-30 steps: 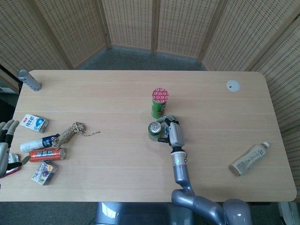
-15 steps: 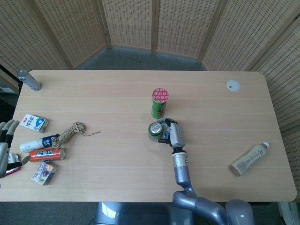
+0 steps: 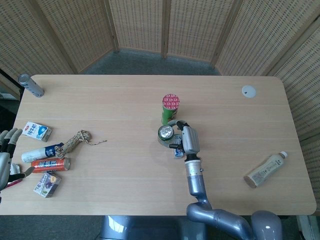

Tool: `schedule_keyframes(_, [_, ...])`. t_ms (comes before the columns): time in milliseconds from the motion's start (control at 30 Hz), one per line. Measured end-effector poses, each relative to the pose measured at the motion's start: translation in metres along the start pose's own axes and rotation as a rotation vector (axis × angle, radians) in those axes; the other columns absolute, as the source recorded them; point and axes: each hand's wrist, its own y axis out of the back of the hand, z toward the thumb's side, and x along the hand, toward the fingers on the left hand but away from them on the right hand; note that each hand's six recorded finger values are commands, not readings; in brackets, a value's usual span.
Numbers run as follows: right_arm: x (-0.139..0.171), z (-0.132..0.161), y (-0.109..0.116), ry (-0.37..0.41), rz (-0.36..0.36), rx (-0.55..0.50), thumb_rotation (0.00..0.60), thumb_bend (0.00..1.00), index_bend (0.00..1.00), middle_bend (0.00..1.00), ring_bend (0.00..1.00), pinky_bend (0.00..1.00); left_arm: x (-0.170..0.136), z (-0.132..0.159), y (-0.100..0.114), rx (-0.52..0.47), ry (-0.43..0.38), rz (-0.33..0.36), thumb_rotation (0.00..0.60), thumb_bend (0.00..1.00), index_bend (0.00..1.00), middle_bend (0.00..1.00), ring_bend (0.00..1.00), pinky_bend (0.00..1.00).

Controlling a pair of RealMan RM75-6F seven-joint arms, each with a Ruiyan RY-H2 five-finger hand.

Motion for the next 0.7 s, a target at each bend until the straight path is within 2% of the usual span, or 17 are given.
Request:
schedule_keyframes(267, [-0.007, 0.034, 0.028, 0.066, -0.042, -0.009, 0.6, 0.0, 0.55, 0.54, 0.28, 0.38, -0.001, 0.003, 0.0, -0.008, -0.012, -0.005, 0.6, 0.0, 0.0, 0.0, 0.0, 0.0])
schedule_keyframes(500, [-0.013, 0.073, 0.067, 0.13, -0.091, -0.008, 0.6, 0.0, 0.55, 0.54, 0.28, 0.38, -0.003, 0.005, 0.002, -0.015, -0.02, -0.001, 0.6, 0.0, 0.0, 0.0, 0.0, 0.0])
schedule_keyframes(700, [-0.016, 0.094, 0.095, 0.158, -0.125, 0.012, 0.6, 0.0, 0.55, 0.54, 0.28, 0.38, -0.004, 0.007, 0.002, -0.016, -0.027, -0.003, 0.6, 0.0, 0.0, 0.0, 0.0, 0.0])
